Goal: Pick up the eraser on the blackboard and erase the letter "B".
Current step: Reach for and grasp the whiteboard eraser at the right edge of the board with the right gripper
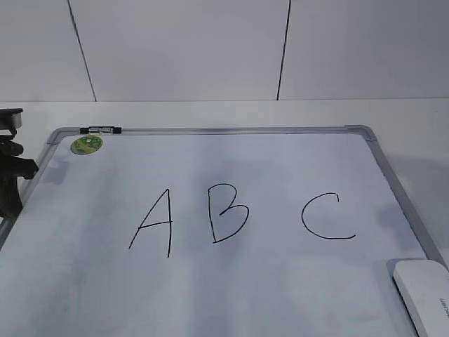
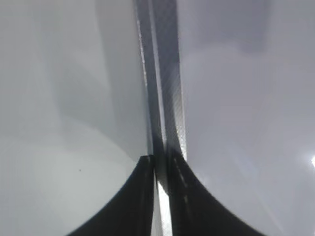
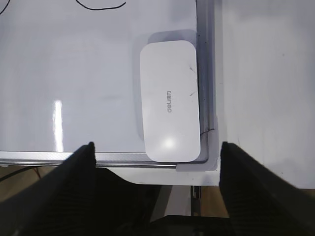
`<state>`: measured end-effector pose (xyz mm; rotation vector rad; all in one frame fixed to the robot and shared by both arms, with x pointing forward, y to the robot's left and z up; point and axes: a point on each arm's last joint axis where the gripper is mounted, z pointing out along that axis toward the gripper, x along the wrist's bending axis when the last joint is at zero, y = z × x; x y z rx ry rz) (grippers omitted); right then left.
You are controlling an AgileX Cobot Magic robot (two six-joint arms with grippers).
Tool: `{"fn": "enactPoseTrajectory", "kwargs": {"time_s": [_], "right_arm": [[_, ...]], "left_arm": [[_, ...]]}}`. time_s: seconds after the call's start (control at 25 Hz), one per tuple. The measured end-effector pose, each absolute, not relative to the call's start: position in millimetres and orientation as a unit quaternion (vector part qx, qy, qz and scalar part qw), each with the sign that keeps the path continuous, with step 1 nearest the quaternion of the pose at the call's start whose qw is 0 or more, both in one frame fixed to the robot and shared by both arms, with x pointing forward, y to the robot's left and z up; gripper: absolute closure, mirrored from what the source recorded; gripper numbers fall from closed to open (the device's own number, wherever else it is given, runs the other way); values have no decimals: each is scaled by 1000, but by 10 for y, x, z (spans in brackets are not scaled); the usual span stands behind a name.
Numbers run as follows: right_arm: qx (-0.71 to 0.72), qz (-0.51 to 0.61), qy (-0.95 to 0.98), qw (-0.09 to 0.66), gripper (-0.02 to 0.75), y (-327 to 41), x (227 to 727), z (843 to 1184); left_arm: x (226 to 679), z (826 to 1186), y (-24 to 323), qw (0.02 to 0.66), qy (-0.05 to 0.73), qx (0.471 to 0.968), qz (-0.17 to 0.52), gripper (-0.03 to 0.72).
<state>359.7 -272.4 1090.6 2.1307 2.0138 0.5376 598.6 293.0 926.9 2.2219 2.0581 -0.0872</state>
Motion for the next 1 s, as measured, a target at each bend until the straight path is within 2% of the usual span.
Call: {"fn": "enactPoseTrajectory", "kwargs": {"time_s": [0.2, 1.0], "right_arm": [[713, 180, 673, 80, 153, -2724, 3597, 10906], [716, 163, 675, 64, 153, -2702, 3683, 10847]], "left_arm": [[5985, 9269, 2941, 56, 685, 725, -31, 664], [5986, 9270, 2934, 59, 690, 721, -34, 666]]}}
